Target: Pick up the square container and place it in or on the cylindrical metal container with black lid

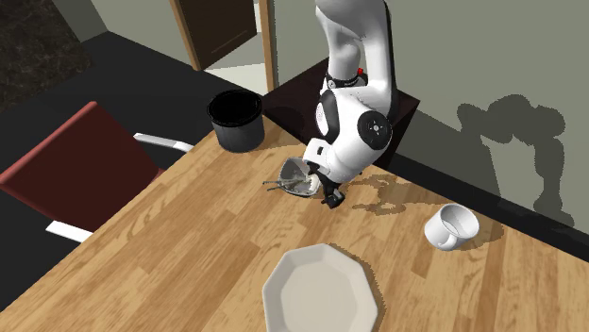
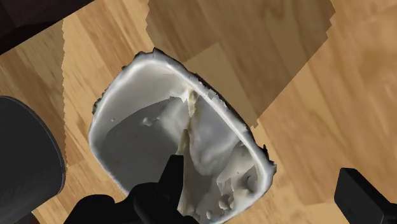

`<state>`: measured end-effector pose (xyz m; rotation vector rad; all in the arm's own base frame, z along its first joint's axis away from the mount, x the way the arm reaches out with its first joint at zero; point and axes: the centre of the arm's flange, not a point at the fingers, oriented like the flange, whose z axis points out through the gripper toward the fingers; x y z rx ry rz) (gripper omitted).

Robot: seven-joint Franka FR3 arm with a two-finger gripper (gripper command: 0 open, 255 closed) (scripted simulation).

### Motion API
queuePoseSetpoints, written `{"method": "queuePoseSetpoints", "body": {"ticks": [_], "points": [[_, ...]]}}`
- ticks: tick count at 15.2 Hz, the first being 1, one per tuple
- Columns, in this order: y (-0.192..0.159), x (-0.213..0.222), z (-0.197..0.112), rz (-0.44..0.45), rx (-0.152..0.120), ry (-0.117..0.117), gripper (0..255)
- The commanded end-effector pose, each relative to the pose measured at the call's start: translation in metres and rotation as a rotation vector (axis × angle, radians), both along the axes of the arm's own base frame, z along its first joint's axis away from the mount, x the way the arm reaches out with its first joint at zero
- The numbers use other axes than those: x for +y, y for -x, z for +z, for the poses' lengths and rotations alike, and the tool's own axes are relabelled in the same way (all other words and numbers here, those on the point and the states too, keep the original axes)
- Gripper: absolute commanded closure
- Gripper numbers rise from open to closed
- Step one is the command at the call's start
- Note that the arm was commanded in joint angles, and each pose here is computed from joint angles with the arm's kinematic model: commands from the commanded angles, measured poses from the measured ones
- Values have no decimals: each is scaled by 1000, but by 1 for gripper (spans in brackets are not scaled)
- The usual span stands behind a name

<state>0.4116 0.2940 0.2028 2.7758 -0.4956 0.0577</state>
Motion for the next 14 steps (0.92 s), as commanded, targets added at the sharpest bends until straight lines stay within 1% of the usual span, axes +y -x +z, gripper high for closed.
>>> {"method": "queuePoseSetpoints", "body": {"ticks": [1,4,12,13,14], "points": [[0,-2,-11,-1,-1,0,0],[1,-8,-29,-1,-1,0,0],[1,-8,-29,-1,-1,0,0],[1,-8,-29,-1,-1,0,255],[1,-8,-29,-1,-1,0,255]]}}
